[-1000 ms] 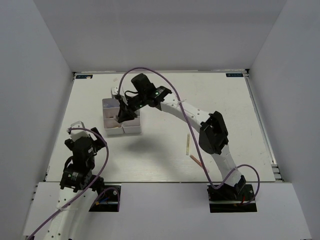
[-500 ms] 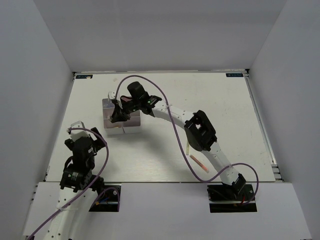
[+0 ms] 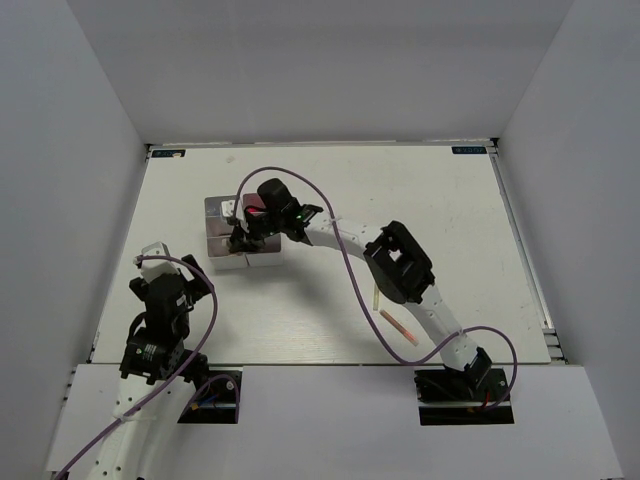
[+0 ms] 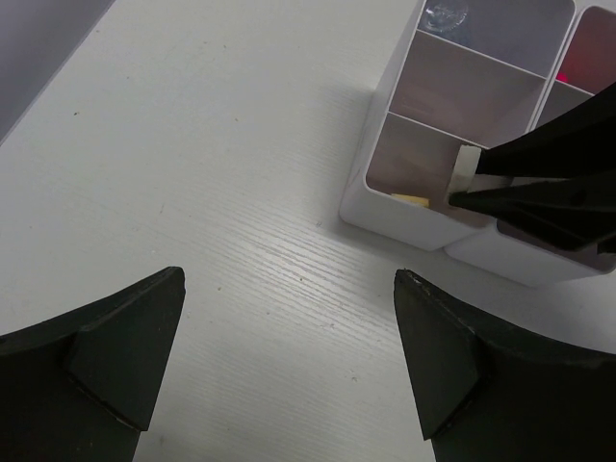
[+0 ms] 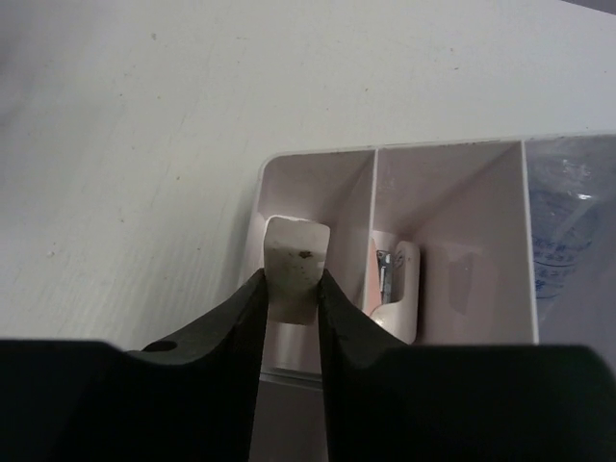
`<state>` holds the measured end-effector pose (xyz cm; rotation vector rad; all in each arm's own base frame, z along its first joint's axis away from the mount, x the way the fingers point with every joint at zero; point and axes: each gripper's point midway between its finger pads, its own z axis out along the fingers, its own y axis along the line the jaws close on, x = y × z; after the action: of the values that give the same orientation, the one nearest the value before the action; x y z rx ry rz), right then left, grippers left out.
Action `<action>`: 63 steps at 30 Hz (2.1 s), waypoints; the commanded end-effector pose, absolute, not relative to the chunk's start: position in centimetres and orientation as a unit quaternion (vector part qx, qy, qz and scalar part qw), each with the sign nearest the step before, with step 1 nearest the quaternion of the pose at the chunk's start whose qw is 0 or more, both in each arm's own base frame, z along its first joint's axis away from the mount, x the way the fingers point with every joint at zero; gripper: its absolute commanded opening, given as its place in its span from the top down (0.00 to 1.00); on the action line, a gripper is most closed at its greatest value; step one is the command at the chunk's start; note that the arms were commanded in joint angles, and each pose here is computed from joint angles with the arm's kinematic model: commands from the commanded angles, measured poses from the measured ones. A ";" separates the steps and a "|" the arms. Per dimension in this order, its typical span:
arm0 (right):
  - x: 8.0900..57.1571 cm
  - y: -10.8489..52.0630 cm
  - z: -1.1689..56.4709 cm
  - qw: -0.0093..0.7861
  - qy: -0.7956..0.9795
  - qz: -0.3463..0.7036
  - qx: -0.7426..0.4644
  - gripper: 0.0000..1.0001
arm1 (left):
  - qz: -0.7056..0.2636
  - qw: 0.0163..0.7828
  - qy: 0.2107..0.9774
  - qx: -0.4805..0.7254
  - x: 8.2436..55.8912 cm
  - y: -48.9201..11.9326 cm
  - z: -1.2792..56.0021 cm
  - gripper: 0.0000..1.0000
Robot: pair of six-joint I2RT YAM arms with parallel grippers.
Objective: Sort the stationery into containers
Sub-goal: Place the stationery in the storage box, then pick up the pen from the center of the board.
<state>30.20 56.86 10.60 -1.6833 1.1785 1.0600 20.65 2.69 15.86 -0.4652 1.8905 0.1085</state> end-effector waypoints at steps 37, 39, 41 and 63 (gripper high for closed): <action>28.2 18.9 15.6 0.123 0.946 0.128 -0.271 0.34 | -0.242 0.343 0.894 0.153 21.0 -23.2 14.5 0.21; 27.4 17.0 14.4 0.152 0.943 0.128 -0.268 0.36 | -0.204 0.340 0.899 0.187 21.4 -27.3 14.3 0.27; 27.3 13.9 14.5 0.198 0.950 0.087 -0.227 1.00 | -0.176 0.358 0.902 0.163 22.8 -28.8 15.4 0.49; 29.0 5.1 13.5 0.292 0.948 0.120 0.049 0.48 | -0.105 0.353 0.925 0.092 27.1 -44.1 8.0 0.28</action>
<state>28.21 4.25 11.61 0.0908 2.6176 0.2258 26.12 -43.12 6.60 0.2967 2.4406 -0.2478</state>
